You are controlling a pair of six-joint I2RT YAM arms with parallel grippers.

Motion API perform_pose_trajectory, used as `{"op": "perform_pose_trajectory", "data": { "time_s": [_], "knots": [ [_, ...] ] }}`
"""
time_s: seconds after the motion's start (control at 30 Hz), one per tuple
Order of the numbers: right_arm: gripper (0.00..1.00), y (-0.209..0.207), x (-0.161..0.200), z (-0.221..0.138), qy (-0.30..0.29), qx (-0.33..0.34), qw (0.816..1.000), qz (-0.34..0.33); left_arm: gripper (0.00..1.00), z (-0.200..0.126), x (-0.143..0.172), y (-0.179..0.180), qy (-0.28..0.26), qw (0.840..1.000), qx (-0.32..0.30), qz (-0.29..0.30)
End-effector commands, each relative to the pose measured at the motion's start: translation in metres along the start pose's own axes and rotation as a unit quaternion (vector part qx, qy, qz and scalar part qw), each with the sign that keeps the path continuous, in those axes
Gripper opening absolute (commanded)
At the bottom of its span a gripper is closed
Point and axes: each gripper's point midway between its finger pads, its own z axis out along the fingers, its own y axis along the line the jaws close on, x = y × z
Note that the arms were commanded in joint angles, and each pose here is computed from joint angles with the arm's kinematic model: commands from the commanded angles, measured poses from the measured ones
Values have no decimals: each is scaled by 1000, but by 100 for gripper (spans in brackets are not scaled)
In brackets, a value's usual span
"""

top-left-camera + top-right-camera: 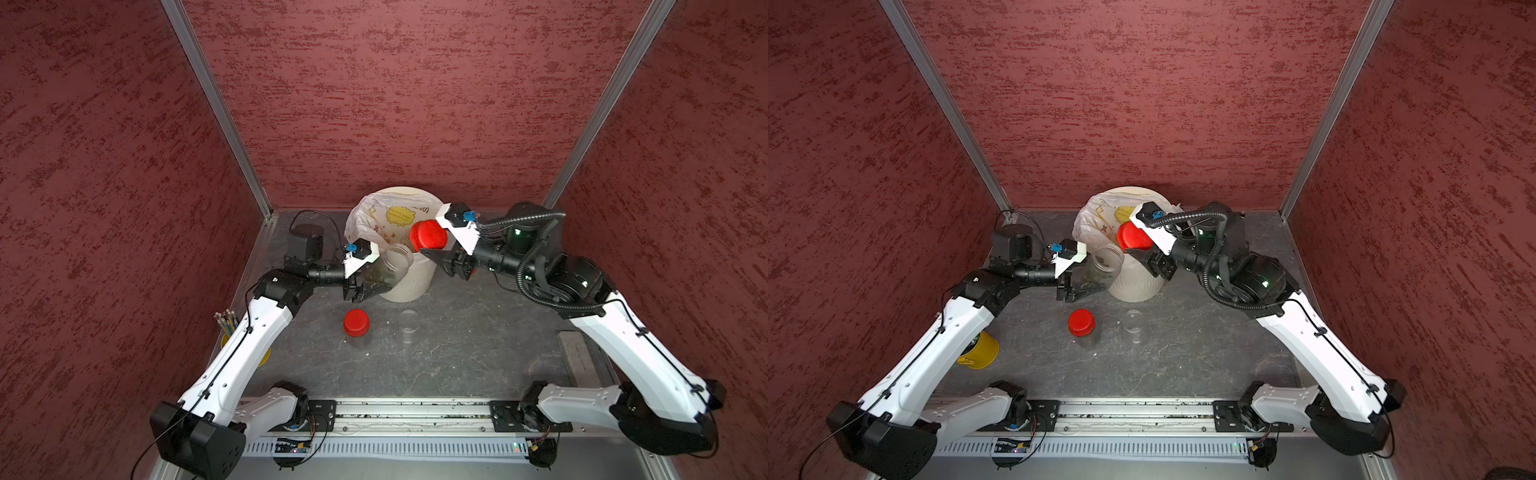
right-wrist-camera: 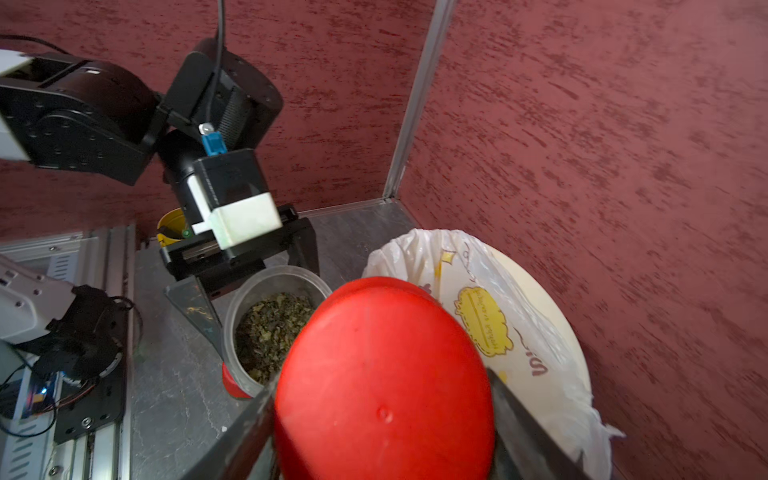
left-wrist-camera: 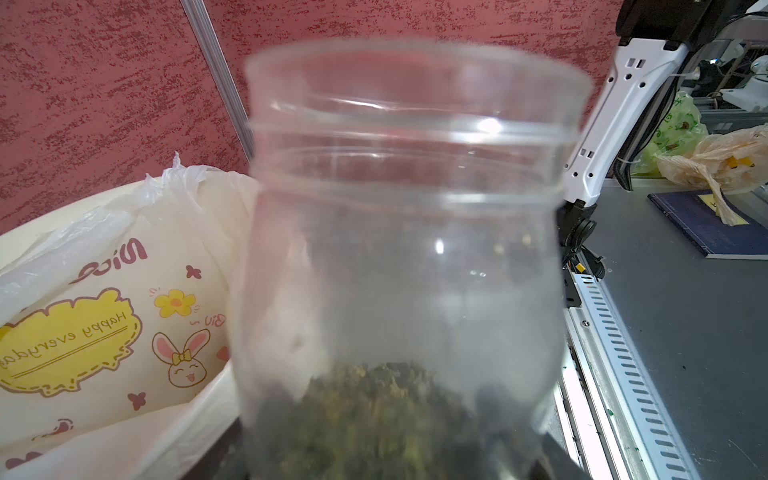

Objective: Empty moldy tea leaves from jars
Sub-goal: Place the lid at the center of the board.

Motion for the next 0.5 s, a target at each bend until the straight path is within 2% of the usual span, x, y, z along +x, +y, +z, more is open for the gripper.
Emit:
{"op": "perform_pose_trajectory", "data": {
  "time_s": [0.0, 0.23, 0.47],
  "knots": [
    [35, -28, 25, -10, 28, 86, 993, 79, 63, -6, -18, 2, -20, 999, -9, 32],
    [36, -47, 107, -27, 90, 171, 961, 197, 63, -8, -22, 6, -25, 998, -20, 45],
    [35, -50, 188, -24, 129, 204, 925, 295, 63, -11, -28, 8, -30, 998, -28, 56]
  ]
}}
